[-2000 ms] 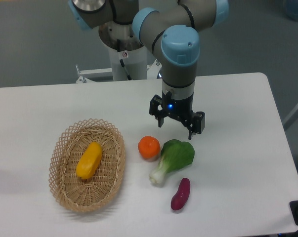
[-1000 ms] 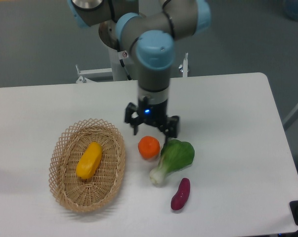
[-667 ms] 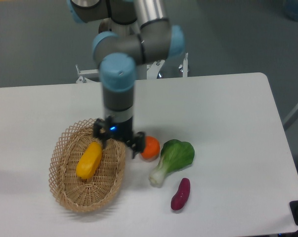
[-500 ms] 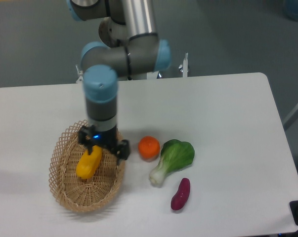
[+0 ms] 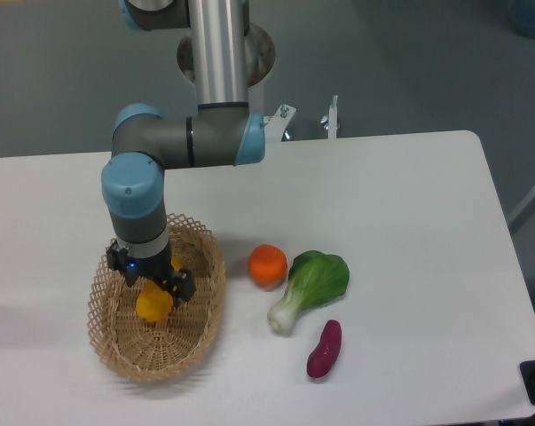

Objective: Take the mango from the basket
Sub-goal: 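Lower the gripper onto the yellow mango and close on it, then lift the mango out of the basket and carry it above the bok choy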

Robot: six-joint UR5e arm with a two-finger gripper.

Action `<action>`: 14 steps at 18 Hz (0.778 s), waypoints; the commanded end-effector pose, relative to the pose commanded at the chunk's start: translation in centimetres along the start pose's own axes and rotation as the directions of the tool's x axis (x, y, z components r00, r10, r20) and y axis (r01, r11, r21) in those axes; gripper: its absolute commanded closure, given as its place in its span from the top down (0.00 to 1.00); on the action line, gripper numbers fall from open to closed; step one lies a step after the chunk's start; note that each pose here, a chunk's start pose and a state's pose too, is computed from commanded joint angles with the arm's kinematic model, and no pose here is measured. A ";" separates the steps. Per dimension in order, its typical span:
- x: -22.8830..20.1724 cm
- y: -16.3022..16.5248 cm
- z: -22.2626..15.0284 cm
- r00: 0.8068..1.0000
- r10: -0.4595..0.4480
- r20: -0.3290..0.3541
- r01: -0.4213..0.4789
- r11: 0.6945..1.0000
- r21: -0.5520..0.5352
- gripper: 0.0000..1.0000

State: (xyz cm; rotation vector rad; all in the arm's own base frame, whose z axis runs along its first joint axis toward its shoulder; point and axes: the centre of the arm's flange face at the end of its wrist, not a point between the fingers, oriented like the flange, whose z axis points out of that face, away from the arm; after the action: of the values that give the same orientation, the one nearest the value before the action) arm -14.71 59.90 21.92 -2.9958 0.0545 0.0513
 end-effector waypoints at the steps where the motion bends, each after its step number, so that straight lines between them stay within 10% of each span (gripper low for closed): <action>1: -0.1 0.0 0.3 1.000 0.000 0.014 0.000 1.000 -0.013 1.00; 3: -0.2 0.0 0.2 1.000 -0.003 0.022 0.003 1.000 -0.014 0.92; 7: -0.2 0.0 -0.2 1.000 -0.006 0.028 0.006 1.000 -0.006 0.39; 14: -0.3 -0.3 -1.3 0.999 -0.004 0.039 0.004 1.000 0.014 0.29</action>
State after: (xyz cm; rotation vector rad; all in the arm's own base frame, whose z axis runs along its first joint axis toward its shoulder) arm -14.99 60.05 23.22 -2.9799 0.0446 0.1079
